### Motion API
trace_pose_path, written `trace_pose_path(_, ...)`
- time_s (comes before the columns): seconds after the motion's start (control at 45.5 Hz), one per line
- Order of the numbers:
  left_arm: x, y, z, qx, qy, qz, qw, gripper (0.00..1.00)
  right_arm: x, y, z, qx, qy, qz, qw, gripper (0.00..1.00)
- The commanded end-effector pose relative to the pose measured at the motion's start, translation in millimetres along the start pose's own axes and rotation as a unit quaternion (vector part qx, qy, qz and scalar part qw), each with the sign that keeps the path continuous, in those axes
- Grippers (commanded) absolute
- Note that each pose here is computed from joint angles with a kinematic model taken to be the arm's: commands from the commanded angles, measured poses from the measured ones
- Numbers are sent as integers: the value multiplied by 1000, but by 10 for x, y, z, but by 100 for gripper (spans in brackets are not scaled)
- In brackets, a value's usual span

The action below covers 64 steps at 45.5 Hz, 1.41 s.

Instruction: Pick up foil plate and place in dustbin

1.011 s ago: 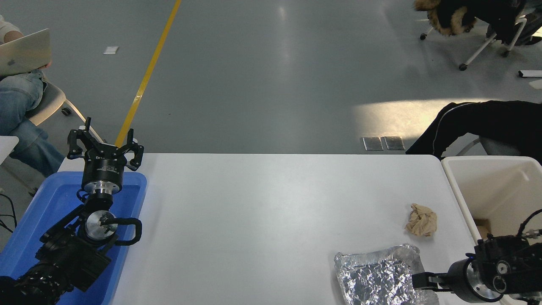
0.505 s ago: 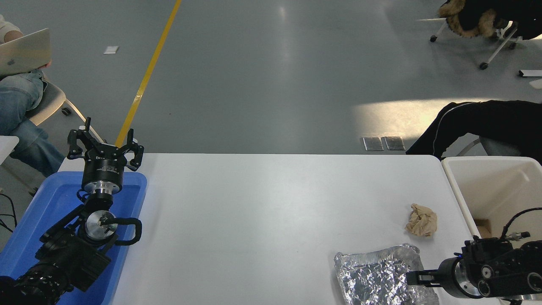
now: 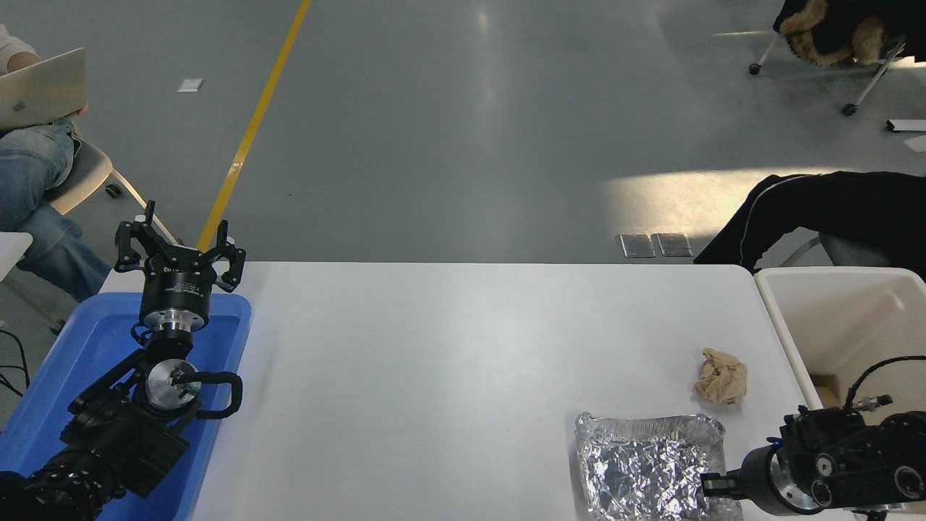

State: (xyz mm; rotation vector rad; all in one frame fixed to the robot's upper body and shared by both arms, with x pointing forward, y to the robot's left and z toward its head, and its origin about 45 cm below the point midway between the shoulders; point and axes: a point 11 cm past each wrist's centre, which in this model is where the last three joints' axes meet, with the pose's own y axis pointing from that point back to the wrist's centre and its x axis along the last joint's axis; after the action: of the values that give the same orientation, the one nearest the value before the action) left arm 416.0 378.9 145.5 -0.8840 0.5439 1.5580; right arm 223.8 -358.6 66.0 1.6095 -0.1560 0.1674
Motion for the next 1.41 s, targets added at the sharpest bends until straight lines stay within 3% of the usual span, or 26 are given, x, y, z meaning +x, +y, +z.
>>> trace_pose_path(0.0,-7,-5,0,0,0,-1,1000,99,106,164,-18,10,-9,11,1000,0)
trace_pose_path(0.33,-9,-5,-3,1,0,-2,1000,99,394,1102,-104,36,-3,24,999,0)
trace_pose_path(0.484,-3,0,-4,2,0,-1,1000,99,805,1619,2,23,5,56,998,0)
trace_pose_path(0.747,-3,0,-4,2,0,-1,1000,99,1309,2650,-388,112,-19,57,992,0)
trace_pose_path(0.967,-2,0,-3,1,0,-1,1000,99,1437,3406,-840,151,12,41,988,0)
trace_pose_path(1.209,0,0,-3,1,0,0,1000,99,1538,3835,-1079,147,32,89,985,0)
trace_pose_path(1.385,-2,0,-3,1,0,-1,1000,99,1533,3833,-1044,138,27,88,986,0)
